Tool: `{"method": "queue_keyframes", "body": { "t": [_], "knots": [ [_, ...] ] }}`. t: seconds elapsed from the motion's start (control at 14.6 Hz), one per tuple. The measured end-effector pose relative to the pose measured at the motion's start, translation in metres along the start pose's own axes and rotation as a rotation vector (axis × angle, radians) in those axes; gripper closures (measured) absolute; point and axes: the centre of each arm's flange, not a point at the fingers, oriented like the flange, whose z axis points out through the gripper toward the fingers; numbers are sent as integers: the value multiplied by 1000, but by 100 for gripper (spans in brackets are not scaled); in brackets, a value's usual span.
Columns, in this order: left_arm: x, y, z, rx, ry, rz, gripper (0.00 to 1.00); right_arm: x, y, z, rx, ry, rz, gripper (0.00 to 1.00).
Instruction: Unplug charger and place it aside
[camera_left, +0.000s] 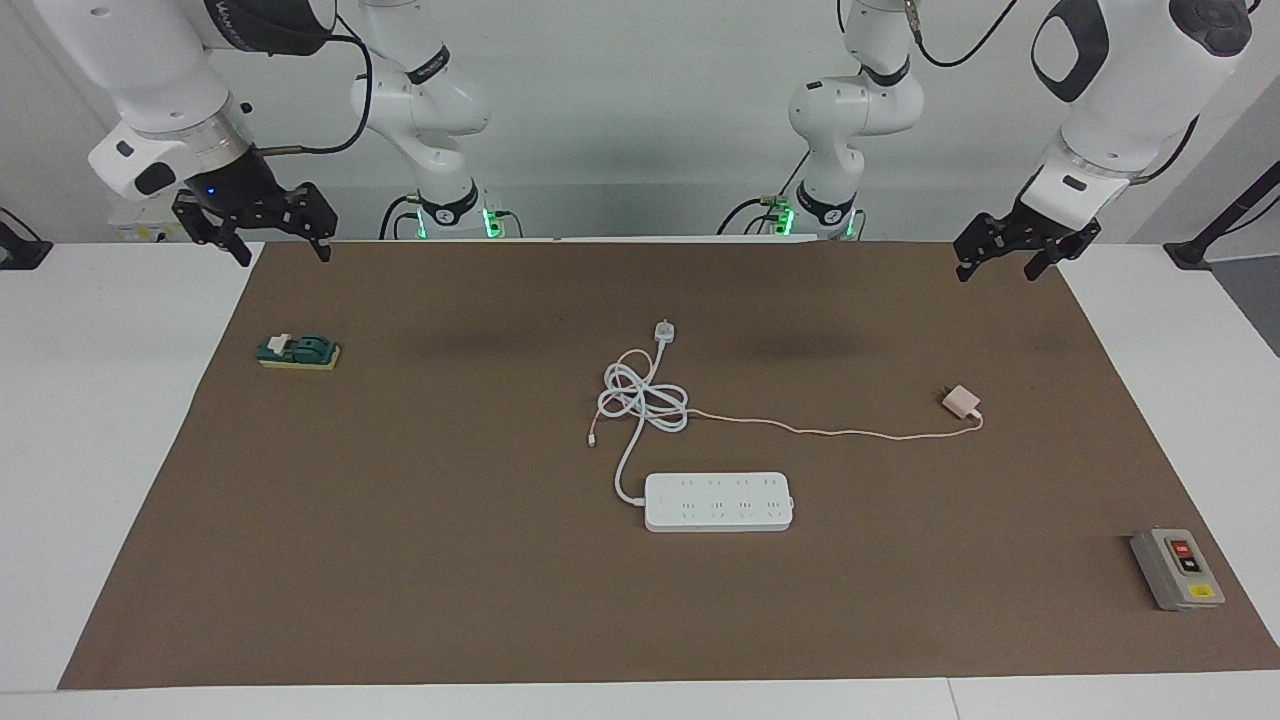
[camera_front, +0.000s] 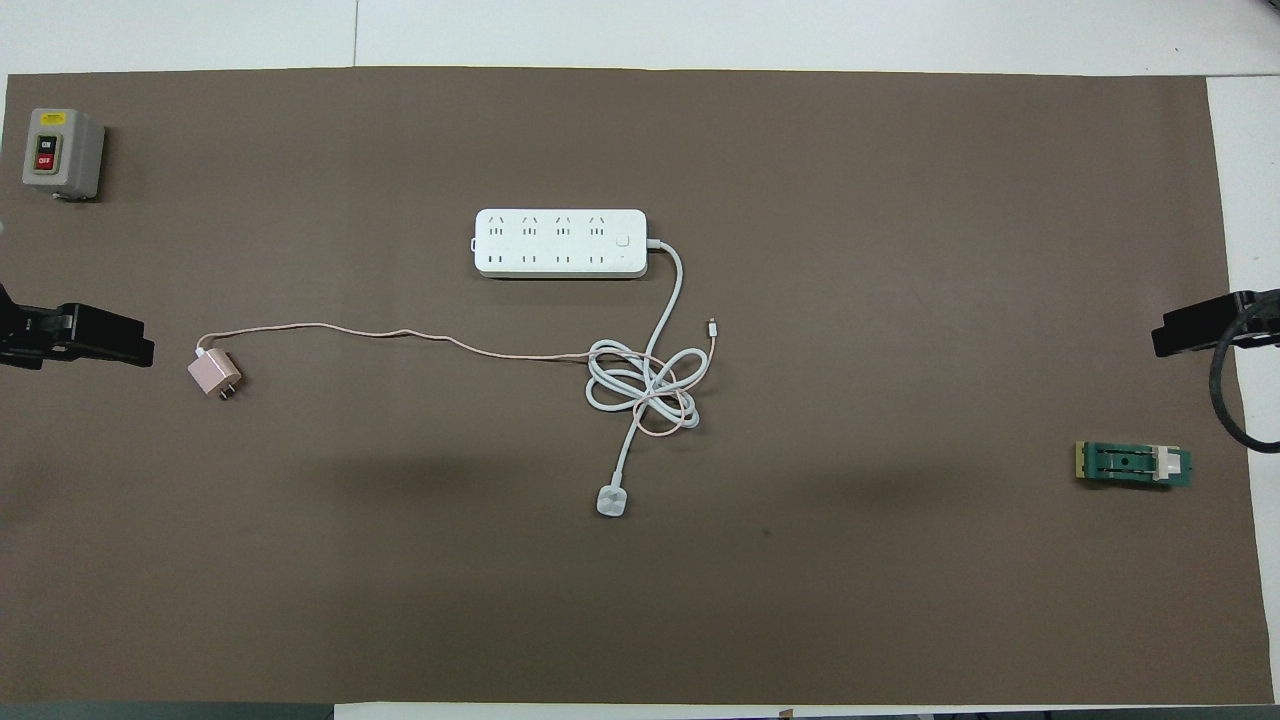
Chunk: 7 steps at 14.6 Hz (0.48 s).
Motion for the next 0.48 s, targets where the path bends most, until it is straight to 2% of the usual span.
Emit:
{"method": "queue_keyframes", "body": {
  "t": [0.48],
  "knots": [
    [0, 0, -2, 0, 4, 3, 0, 0, -1, 0, 0, -1, -1, 0]
  ]
}}
